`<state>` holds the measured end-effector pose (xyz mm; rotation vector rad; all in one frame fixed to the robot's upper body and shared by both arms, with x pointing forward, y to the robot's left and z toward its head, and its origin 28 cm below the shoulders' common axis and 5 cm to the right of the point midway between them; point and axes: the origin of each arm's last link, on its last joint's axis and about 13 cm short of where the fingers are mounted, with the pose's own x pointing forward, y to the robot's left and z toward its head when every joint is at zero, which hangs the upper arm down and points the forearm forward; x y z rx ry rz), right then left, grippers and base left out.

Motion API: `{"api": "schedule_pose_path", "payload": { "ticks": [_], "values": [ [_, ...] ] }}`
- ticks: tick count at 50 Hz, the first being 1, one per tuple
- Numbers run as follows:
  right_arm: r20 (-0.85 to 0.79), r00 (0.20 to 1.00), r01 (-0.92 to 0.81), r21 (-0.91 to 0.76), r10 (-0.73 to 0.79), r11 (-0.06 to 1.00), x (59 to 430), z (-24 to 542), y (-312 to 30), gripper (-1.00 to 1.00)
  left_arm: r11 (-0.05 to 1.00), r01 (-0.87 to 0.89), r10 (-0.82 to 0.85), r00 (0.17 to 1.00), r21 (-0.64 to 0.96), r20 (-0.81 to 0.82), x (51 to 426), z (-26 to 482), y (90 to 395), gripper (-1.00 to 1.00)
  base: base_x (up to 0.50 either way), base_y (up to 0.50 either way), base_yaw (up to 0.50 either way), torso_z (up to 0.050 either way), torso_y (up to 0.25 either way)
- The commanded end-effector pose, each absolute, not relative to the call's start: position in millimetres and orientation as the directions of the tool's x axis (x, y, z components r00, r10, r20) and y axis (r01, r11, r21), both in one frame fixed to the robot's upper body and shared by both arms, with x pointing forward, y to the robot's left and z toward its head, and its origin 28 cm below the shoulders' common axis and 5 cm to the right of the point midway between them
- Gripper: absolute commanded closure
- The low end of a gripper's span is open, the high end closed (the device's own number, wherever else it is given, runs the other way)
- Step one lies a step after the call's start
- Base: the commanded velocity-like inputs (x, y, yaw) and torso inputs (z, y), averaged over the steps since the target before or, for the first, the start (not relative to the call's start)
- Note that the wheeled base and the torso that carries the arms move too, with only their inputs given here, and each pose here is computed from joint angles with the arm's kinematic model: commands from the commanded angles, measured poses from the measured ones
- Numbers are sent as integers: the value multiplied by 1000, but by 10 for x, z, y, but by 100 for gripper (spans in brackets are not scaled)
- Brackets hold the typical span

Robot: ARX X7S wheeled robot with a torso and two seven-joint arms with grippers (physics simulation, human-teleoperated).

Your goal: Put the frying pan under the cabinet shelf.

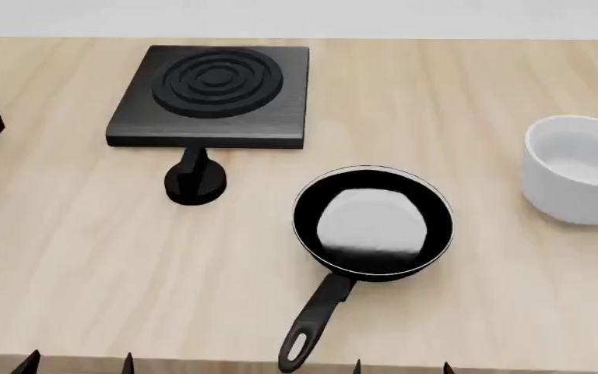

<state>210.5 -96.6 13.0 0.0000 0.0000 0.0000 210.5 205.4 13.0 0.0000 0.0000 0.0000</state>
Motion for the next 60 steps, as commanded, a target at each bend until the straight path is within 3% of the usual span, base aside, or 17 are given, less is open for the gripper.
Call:
{"api": "schedule_pose_path", "payload": {
  "ticks": [1, 14, 22, 35, 42, 45, 56, 60],
  "values": [
    [0, 1000, 0, 0, 0, 1000, 2114, 121, -965, -100, 1000, -8, 8, 1000, 0, 0, 2097, 123, 2073, -100, 0, 0, 0, 0, 0],
    [-3, 1000, 1, 7, -1, 1000, 2041, 134, -960, -100, 1000, -1, 1, 1000, 5, 15, 2077, 204, 2081, -100, 0, 0, 0, 0, 0],
    [22, 1000, -2, -2, 2, 1000, 2044, 236, -965, -100, 1000, 14, -20, 971, 27, 237, 1919, 711, 2087, -100, 0, 0, 0, 0, 0],
    [39, 999, 8, -3, -8, 1000, 2012, 304, -989, -100, 997, 4, -49, 793, 76, 608, 1475, 1518, 2120, -100, 0, 0, 0, 0, 0],
    [44, 999, 9, 2, -9, 1000, 2008, 325, -994, -100, 995, -3, -69, 716, 102, 694, 1336, 1695, 2148, -100, 0, 0, 0, 0, 0],
    [47, 999, 18, 11, -18, 1000, 2012, 353, -998, -100, 998, 6, -57, 598, 66, 800, 1231, 1806, 2160, -100, 0, 0, 0, 0, 0],
    [80, 997, 17, 8, -18, 1000, 1981, 494, -994, -100, 995, -5, -82, 514, 99, 854, 1037, 1944, 2193, -100, 0, 0, 0, 0, 0],
    [93, 995, 17, 7, -17, 1000, 1968, 541, -995, -100, 996, 26, -91, 447, 89, 890, 935, 1972, 2213, -100, 0, 0, 0, 0, 0]
  ]
}}
